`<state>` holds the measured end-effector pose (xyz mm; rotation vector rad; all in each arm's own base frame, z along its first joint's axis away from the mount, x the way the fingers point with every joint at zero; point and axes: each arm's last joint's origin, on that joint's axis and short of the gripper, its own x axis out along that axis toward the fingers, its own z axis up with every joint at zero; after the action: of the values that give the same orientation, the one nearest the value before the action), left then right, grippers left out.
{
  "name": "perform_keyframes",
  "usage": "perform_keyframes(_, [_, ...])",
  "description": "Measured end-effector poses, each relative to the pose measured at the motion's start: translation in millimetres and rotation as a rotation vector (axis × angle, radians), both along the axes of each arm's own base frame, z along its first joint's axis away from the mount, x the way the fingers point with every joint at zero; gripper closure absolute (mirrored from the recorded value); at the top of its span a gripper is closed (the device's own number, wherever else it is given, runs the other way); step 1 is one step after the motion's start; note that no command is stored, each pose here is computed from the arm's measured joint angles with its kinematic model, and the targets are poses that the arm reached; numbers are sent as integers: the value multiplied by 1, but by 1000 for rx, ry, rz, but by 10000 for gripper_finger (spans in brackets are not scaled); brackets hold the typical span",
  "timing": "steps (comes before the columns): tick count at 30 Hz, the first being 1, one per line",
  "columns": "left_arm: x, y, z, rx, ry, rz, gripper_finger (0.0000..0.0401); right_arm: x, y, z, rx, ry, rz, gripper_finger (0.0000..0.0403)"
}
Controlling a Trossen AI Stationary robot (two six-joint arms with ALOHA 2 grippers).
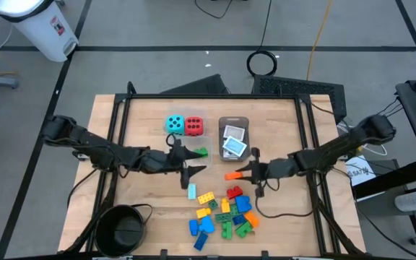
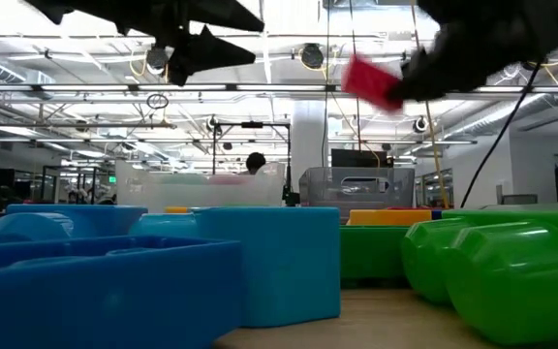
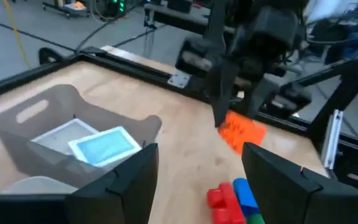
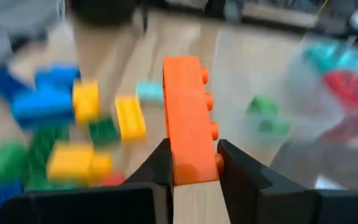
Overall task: Pick & Place Toys
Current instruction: Put the orange game piece into the bottom transparent bin
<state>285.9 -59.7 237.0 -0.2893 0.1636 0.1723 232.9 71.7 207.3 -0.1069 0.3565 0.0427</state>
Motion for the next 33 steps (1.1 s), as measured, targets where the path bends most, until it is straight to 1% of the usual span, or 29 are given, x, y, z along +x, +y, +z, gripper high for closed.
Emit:
perform_keyframes(2, [5, 1, -2, 7, -22, -46, 164, 1, -1, 5, 20, -43, -3, 336])
perform_keyframes(5, [15, -6, -6, 101, -97, -125, 164, 3, 1, 3, 21, -41, 0, 336])
perform_keyframes(7, [21, -12, -13, 171, -125, -153, 164, 4, 3, -2, 15, -21, 6, 336])
perform_keyframes(10, [31, -19, -20, 242, -107, -178, 155, 6, 5, -9, 3, 3, 15, 336])
perform_keyframes(18, [65, -24, -33, 277, 44, -187, 103, 8, 5, -7, -3, -23, 15, 336])
perform_keyframes(23, [80, -20, -35, 290, 57, -168, 86, 8, 5, -7, -9, -24, 17, 336])
perform_keyframes(28, [82, -16, -35, 273, 60, -153, 88, 9, 5, -4, 0, -52, 15, 336])
perform_keyframes(30, [82, -15, -35, 273, 60, -151, 96, 9, 5, -4, -2, -53, 15, 336])
perform_keyframes(33, [82, -14, -35, 269, 58, -165, 121, 9, 5, -4, -3, -55, 12, 330])
